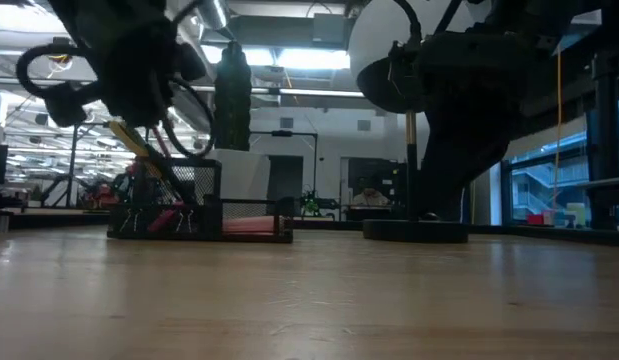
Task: Pick and place office supplies into organizer
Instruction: Put the orange pencil into the black desk organizer
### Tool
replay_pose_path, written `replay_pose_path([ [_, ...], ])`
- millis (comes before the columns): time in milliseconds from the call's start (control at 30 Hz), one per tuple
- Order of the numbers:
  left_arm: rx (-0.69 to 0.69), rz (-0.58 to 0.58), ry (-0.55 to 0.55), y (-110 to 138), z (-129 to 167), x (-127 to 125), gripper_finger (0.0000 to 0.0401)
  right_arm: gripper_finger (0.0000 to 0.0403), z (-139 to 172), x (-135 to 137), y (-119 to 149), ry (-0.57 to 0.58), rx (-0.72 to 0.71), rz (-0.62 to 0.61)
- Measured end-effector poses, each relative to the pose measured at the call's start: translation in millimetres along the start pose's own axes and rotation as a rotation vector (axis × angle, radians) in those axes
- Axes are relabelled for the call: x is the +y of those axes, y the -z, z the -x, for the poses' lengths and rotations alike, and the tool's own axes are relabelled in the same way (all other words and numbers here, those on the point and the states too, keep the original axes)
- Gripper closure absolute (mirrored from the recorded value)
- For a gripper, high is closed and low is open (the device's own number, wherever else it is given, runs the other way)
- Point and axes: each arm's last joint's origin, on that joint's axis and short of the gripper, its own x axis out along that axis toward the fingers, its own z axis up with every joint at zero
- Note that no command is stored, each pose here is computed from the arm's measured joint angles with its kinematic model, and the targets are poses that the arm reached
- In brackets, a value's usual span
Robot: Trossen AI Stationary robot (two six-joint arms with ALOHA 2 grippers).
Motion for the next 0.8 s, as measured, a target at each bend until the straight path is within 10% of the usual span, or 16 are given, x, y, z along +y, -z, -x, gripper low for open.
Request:
replay_pose_path([
  [800,0.013,0.002,0.040,-22,2,-1,0.0352,0.0241,0,2,-3,-0.022,-0.025,0.060],
])
